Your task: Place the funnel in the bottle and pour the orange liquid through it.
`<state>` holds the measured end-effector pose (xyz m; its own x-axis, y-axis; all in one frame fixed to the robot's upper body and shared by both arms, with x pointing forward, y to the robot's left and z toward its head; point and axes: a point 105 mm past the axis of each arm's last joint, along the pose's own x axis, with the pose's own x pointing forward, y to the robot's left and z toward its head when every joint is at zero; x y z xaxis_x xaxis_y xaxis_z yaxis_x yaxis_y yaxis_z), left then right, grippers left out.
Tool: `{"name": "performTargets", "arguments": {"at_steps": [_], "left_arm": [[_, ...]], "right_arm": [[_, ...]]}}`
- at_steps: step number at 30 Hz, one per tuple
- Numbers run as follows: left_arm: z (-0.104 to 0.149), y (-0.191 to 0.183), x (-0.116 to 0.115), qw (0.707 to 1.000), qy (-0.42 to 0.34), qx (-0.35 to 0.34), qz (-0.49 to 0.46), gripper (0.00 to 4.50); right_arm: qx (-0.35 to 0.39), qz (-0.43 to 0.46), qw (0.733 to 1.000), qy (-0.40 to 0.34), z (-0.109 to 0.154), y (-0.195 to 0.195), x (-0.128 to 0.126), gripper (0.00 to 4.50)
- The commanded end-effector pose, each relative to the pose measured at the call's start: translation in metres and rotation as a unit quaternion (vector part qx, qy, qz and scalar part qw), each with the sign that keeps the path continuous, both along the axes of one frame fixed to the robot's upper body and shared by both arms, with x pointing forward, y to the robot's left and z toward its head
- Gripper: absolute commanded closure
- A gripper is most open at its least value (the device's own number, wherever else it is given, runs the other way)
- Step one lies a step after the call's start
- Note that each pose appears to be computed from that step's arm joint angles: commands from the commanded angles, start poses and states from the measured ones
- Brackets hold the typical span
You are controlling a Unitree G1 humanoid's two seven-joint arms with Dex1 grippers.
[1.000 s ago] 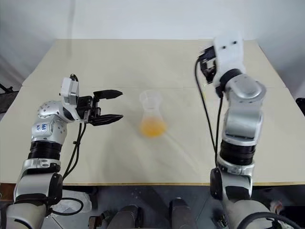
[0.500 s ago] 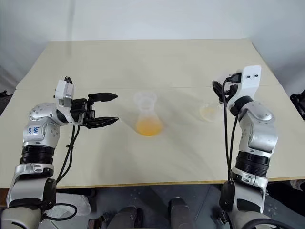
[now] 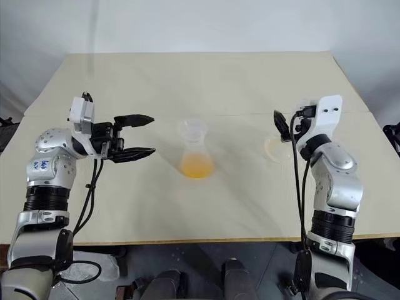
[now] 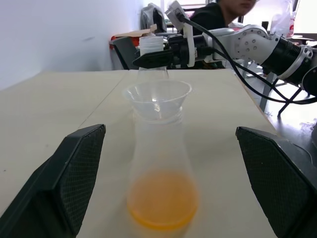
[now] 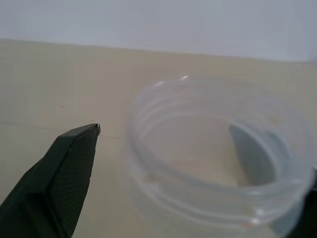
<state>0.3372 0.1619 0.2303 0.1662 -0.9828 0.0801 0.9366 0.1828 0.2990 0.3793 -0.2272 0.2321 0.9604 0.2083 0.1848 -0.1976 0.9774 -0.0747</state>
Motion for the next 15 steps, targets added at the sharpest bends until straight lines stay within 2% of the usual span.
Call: {"name": "performTargets", "arguments": {"at_steps": [1,11,15], "left_arm": [[0.009,-0.001,0.001,1.000,-0.020,-0.003,-0.005,0.00],[0.009,-0.001,0.005,1.000,-0.025,-0.006,-0.004,0.00],[-0.002,0.002,0.003,1.000,-0.001,0.022,-0.003,0.00]], "right_arm": [[-0.030,0.003,0.998,-0.050,0.032,0.003,-0.011,0.04],[-0.096,0.013,0.992,-0.079,0.075,0.006,-0.025,0.04],[-0.093,0.094,0.986,-0.097,0.096,0.020,-0.043,0.04]]}}
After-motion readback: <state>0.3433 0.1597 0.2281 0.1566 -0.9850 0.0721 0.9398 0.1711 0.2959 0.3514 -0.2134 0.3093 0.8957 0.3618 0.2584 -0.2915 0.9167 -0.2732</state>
